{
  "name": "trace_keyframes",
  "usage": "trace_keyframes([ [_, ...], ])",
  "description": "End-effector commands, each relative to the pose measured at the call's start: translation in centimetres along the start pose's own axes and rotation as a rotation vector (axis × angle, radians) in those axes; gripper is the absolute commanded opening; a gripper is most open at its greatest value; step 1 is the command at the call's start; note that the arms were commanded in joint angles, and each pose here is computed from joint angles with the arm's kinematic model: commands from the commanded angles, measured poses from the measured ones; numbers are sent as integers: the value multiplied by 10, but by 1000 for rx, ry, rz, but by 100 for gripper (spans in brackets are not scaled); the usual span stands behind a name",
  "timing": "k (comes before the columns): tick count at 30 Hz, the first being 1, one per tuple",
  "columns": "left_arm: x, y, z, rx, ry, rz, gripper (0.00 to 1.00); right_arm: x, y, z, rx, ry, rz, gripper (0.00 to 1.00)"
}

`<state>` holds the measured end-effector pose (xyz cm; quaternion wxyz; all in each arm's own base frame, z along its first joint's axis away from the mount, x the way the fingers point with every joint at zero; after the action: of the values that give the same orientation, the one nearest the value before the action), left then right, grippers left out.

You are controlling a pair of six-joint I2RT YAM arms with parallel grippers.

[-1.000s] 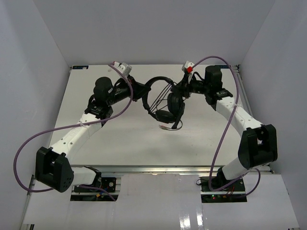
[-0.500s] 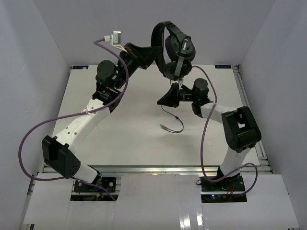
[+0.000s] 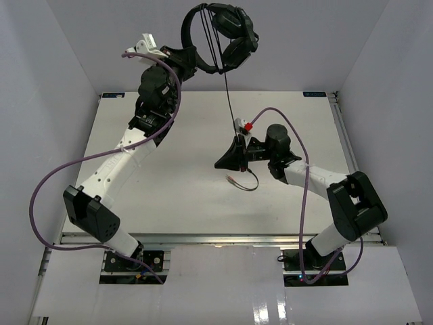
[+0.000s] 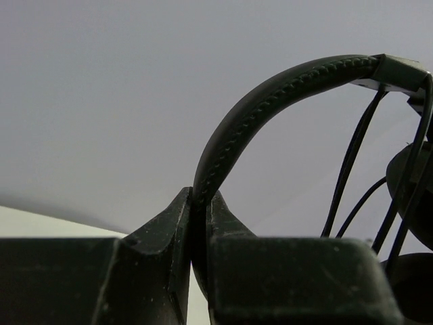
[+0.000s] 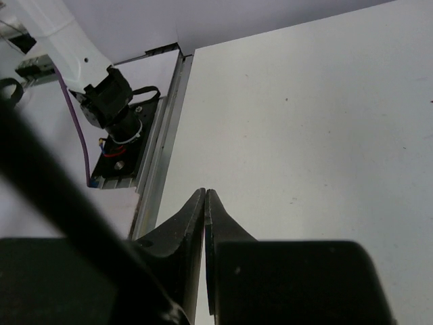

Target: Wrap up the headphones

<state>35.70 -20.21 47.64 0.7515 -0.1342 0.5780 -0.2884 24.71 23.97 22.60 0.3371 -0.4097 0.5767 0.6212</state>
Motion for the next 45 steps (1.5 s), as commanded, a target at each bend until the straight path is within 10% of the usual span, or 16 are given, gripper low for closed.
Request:
trace_keyframes([
  [1,-21,25,14,-188,-90,114,0,16,11,4,95,76,-58,8],
  [30,139,169,-9,-440,334,755,0,-58,53,-22,510,311,-444,8],
  [45,153,164,-120,155,504,774,0,-115,27,-68,896,275,-652,8],
])
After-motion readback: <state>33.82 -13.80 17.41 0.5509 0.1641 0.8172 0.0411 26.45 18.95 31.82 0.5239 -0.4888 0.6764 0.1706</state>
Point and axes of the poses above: each gripper's point midway between its finger pads, its own z axis out along the fingers, its own y axis along the line the jaws close on, x = y × z, the point moved 10 cm from there along -z, back along the fingers, and after that the axes turned 12 degrees about z, right-handed, at the moved point
